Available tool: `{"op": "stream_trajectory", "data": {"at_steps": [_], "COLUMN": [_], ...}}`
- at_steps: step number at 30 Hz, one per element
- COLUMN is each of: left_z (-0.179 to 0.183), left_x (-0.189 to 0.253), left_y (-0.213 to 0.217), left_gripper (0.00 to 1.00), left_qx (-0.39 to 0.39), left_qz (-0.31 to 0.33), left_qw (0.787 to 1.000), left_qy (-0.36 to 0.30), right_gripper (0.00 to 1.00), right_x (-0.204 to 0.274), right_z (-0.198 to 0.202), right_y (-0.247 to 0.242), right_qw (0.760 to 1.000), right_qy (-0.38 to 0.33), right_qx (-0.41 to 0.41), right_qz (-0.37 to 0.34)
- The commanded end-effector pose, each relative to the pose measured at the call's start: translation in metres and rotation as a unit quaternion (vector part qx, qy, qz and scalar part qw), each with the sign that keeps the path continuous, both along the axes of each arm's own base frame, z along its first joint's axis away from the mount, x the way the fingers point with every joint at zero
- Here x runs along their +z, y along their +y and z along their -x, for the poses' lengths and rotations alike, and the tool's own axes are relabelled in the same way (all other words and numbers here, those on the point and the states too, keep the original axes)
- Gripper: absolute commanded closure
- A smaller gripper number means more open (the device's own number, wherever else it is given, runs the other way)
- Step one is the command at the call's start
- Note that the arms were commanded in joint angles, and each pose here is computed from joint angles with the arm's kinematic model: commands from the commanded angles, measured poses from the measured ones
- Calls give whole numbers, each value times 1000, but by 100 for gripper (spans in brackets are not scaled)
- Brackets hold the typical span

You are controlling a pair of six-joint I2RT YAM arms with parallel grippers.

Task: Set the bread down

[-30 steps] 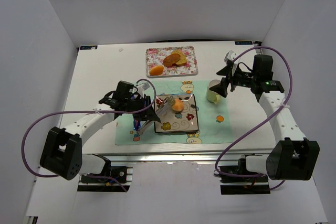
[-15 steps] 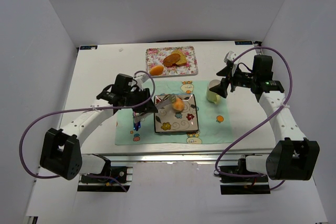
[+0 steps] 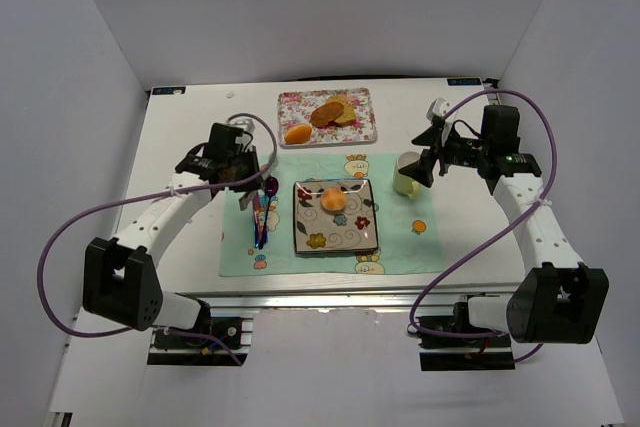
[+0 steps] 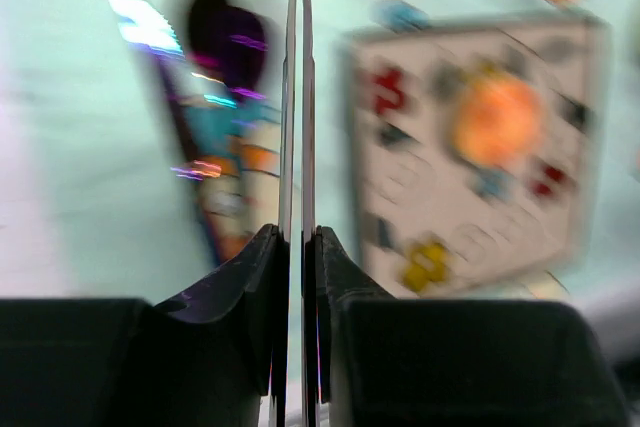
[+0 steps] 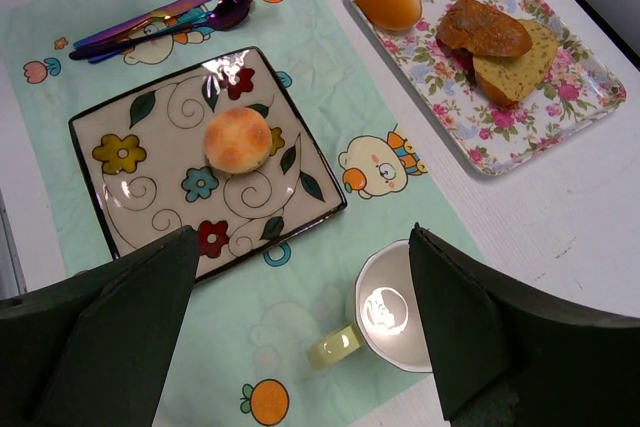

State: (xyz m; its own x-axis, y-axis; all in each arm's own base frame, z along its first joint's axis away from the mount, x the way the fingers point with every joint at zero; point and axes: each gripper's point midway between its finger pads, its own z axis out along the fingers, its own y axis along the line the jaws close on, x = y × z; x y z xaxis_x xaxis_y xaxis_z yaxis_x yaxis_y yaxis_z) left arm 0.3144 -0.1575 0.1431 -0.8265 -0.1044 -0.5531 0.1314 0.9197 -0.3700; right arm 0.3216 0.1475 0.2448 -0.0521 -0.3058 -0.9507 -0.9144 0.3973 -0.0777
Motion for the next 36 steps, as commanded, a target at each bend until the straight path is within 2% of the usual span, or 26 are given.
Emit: {"op": "stream_trajectory", "data": {"at_steps": [1,3,5,9,13,16,22,27,28,29,30,31,32,33,34,36], "left_z": [-37,-51,-59,-74,-81,-91,-92,-76,-74,-73,-71,-70,-69,-69,-69,-67], "left_x": [11,11,4,-14,-61,-70,-105,-133,-133,-132,-128,-125,-122,-114,-108,-98], "left_y": [80,120,148,172,201,205,194,186,187,189,190,192,193,193,193,194], "left_gripper": [100,99,97,90,83,79,73,68,61,61,46,42,25,15,2,2], "left_qx": [135,174,198,170,159,146,111,93,94,96,98,102,103,104,105,110], "left_qz": [-161,-224,-228,-214,-175,-138,-102,-85,-87,-88,-91,-92,-92,-92,-92,-92], "left_qw": [976,954,946,948,965,972,985,992,991,991,991,990,990,989,989,988], "left_qy": [-62,-96,-117,-162,-114,-120,-82,-28,-27,-29,-30,-32,-34,-41,-47,-54], "right_gripper": [11,11,11,11,11,10,11,11,11,11,11,11,11,11,11,11], "right_x": [15,14,15,16,14,14,18,20,20,20,22,24,23,27,24,29], "right_z": [5,6,6,8,10,12,10,6,5,4,1,0,-11,-21,-26,-43], "right_y": [2,3,2,3,2,2,2,1,1,1,0,1,-4,-7,-9,-21], "right_qw": [1000,1000,1000,999,999,999,999,999,999,1000,1000,1000,998,995,991,981], "right_qy": [-23,-22,-23,-27,-29,-29,-35,-33,-32,-27,-29,-1,12,18,47,48], "right_qx": [15,16,18,22,20,21,23,19,18,14,7,-13,-59,-94,-125,-190], "right_qz": [-8,-8,-9,-4,-1,-2,-3,0,0,0,-3,-19,-17,-22,-28,-11]}}
